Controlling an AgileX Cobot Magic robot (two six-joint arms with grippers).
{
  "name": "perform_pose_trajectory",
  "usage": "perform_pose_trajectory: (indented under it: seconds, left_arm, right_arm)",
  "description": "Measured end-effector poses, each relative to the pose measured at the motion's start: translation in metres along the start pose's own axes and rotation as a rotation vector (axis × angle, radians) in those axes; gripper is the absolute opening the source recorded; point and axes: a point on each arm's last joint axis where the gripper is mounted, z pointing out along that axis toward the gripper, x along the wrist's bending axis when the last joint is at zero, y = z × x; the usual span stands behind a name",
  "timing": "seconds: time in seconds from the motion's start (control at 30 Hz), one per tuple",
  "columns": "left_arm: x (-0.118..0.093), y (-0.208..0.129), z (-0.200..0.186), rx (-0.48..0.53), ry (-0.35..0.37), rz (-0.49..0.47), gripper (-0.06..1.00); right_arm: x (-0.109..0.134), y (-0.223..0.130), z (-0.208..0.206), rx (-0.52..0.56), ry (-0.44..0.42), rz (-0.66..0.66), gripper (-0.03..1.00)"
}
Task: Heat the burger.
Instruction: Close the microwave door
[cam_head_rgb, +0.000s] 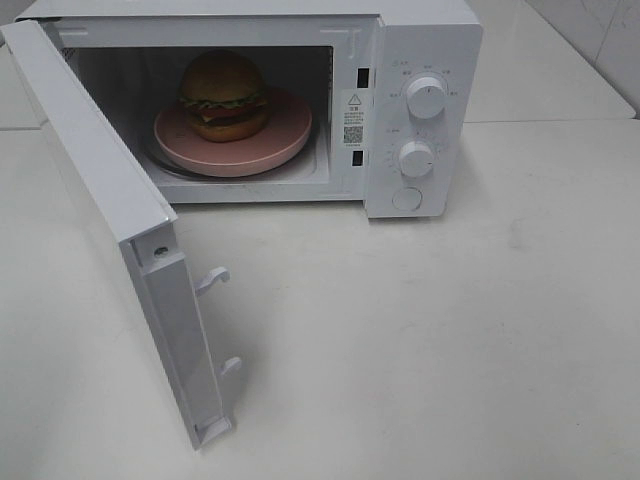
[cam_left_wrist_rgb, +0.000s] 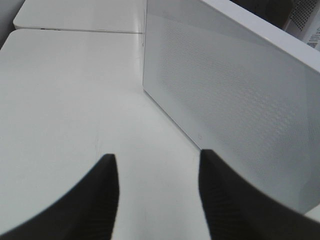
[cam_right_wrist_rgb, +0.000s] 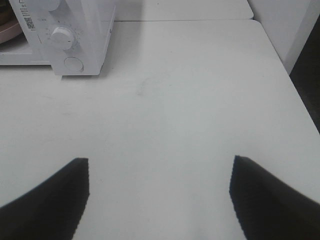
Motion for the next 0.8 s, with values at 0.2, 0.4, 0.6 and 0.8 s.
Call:
perform_pose_trajectory:
  seconds: [0.2,0.4,0.6,0.8]
  left_arm:
    - [0.009,0.019,0.028,0.021,0.028,0.002,0.02]
    - [0.017,0.023,0.056,-0.035,0.055,0.063,0.00]
    - [0.024,0.015,0.079,-0.084,0.079,0.077,0.00]
    - [0.037,-0.001,0.101,-0.141,0.164,0.123,0.00]
  right_arm:
    - [0.000,0.000,0.000,0.000,0.000,0.000,0.75]
    - [0.000,0.000,0.000,0.000,0.000,0.000,0.75]
    - [0.000,0.000,0.000,0.000,0.000,0.000,0.75]
    - [0.000,0.000,0.000,0.000,0.000,0.000,0.75]
